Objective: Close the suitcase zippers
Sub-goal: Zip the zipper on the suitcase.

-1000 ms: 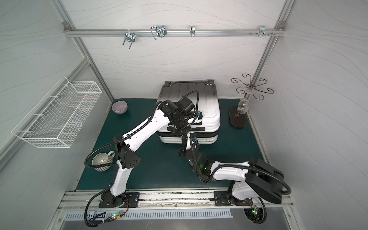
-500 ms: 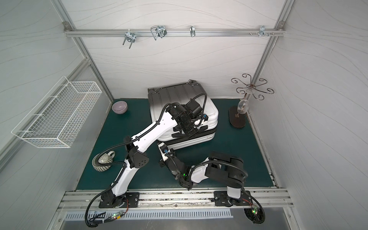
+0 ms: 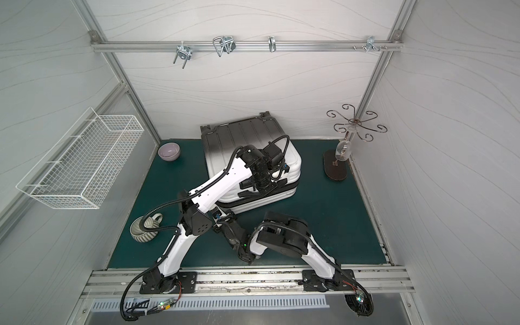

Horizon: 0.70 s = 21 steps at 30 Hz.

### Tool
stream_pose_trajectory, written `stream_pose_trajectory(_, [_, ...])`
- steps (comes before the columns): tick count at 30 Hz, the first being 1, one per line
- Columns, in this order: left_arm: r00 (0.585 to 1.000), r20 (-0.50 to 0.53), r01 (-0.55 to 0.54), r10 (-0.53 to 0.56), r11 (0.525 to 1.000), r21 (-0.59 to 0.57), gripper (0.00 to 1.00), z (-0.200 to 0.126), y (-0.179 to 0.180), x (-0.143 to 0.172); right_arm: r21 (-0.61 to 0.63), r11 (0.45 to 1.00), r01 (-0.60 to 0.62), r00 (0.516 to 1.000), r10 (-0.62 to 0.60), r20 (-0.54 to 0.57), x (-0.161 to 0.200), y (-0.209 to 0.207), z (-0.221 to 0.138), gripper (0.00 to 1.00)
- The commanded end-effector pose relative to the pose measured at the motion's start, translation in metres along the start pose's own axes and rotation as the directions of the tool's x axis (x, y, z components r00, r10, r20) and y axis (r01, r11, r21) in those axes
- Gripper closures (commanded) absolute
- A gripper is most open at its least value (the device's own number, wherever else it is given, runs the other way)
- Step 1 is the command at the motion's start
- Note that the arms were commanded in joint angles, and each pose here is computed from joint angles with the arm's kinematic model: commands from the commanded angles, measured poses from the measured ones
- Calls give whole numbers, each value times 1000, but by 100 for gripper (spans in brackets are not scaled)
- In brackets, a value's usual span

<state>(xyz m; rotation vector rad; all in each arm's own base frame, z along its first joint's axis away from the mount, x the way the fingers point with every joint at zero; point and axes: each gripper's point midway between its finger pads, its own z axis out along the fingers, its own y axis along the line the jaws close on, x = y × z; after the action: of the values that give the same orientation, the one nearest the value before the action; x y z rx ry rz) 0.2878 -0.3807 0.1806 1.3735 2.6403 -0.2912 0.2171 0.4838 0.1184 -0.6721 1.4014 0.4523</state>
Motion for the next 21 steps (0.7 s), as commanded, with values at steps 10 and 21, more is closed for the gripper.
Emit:
stream_pose_trajectory(10, [893, 449, -46, 17, 998, 53, 100, -57, -23, -95, -535, 838, 103, 992, -126, -7, 1, 111, -6, 52])
stream_pose_trajectory(21, [891, 438, -97, 122, 992, -78, 100, -86, 27, -46, -492, 870, 36, 978, -133, -163, 10, 51, -112, 35])
